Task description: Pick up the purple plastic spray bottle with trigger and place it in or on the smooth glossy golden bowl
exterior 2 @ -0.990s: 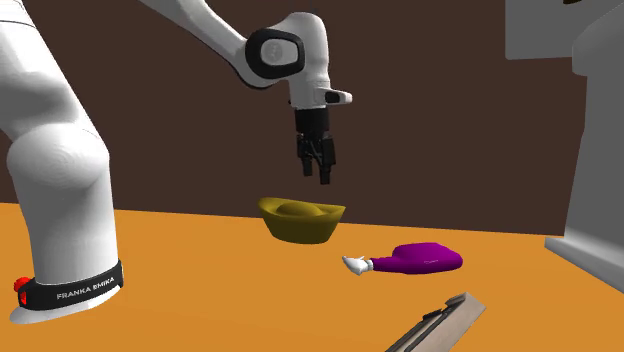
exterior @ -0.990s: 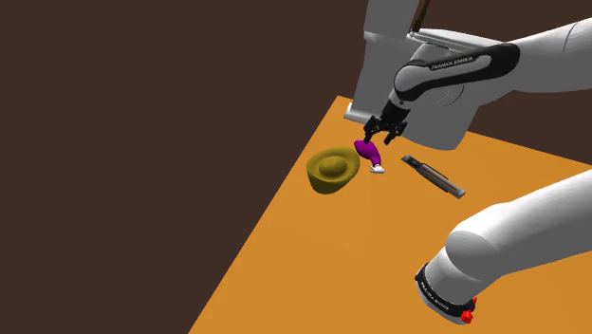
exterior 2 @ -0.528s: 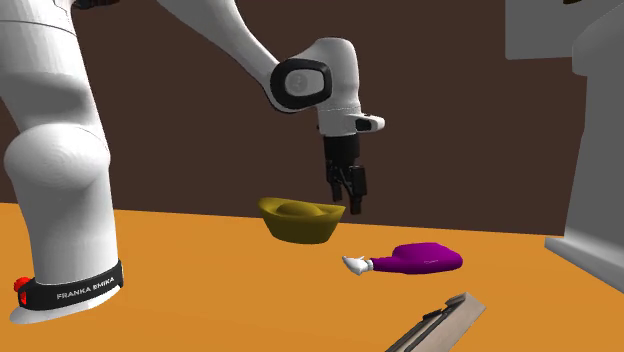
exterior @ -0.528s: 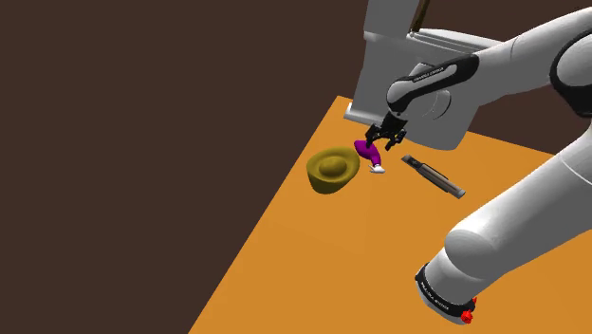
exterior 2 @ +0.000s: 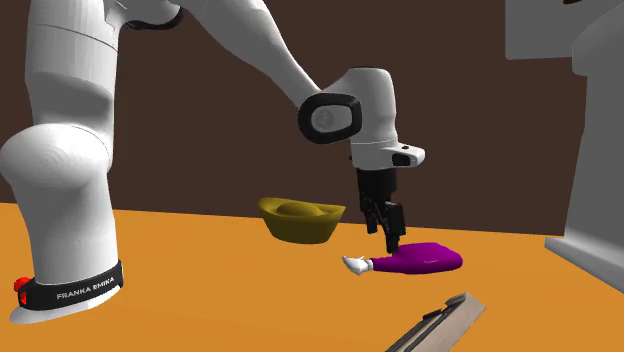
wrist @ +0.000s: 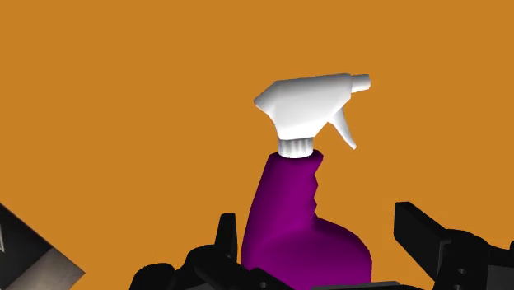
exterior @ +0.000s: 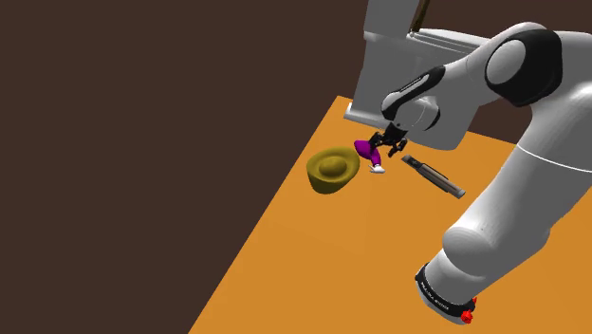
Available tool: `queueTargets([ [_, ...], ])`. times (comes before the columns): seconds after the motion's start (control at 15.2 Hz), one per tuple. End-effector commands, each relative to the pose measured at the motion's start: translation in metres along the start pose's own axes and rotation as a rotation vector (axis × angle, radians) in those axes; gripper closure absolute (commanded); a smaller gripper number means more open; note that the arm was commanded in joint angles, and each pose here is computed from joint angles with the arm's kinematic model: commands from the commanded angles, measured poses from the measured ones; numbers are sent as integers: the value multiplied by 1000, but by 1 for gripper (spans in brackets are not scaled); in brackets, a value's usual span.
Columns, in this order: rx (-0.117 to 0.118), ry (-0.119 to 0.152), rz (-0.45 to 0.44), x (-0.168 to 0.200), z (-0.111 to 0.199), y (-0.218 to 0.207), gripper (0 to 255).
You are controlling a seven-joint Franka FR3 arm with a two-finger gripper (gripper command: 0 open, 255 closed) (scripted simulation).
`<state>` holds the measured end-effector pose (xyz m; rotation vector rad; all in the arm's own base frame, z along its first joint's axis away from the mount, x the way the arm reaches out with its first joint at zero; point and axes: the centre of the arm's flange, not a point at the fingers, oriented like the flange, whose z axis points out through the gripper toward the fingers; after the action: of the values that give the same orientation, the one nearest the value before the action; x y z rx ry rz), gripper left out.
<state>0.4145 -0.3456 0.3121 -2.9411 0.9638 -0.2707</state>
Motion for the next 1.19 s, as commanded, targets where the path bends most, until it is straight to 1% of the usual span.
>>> queueTargets([
  [0.0,-3,6,22,7,13,11,0],
  [0.53,-3,6,22,8,53,11,0],
  [0.99,-3,6,22,8,52,11,0],
  [1.06,-3,6,22,8,52,11,255],
  [1.12,-3,6,22,8,52,11,255],
])
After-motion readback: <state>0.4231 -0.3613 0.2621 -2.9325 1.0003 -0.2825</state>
